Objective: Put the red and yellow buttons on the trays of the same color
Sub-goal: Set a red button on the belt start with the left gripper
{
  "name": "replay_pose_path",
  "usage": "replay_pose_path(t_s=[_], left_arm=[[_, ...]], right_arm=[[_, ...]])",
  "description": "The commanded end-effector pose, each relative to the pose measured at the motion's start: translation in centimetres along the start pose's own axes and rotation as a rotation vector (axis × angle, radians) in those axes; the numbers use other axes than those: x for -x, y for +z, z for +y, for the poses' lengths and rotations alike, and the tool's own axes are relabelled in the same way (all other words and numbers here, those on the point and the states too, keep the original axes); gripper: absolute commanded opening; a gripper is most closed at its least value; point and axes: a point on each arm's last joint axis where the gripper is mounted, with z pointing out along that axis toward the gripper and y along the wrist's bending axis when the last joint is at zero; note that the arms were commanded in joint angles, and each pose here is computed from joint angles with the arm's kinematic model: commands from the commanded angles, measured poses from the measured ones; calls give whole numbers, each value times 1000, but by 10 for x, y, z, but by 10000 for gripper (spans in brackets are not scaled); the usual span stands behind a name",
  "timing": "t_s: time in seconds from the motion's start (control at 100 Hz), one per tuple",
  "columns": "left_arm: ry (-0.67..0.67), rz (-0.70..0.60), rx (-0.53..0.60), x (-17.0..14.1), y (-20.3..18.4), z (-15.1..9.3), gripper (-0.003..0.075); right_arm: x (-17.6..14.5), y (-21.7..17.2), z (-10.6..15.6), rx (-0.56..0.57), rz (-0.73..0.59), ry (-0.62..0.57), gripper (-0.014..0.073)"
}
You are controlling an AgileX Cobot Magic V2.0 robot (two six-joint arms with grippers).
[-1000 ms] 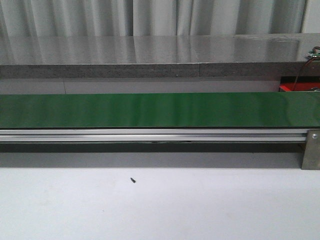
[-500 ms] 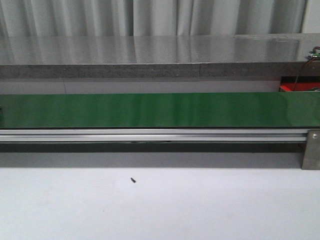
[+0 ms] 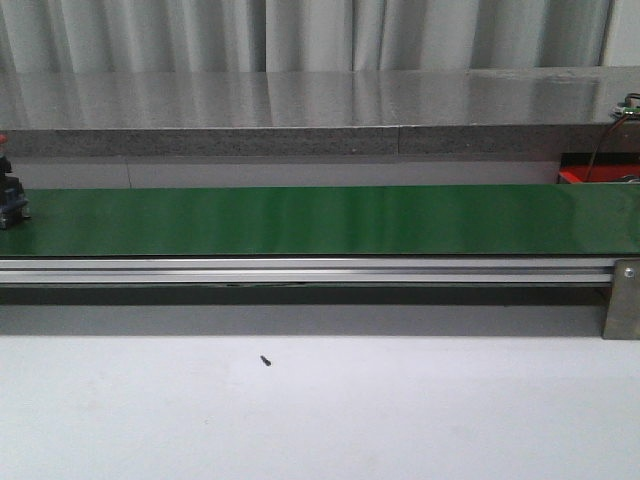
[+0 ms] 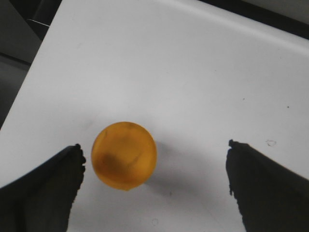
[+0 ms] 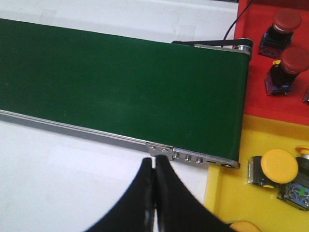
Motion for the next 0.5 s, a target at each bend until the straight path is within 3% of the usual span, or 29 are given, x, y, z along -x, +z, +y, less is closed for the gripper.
replay_pose_path(t_s=[0.0,0.35,0.49], left_arm=[[-2,-135,20,25,-30,-3,589],[-24,-142,38,21,-3,5,588],[-26,-157,45,22,0,6,552]], right_arm=[[14,-11,2,-9,-94,-6,-70],[14,-11,2,-9,-94,-6,-70],[14,-11,2,-9,-94,-6,-70]])
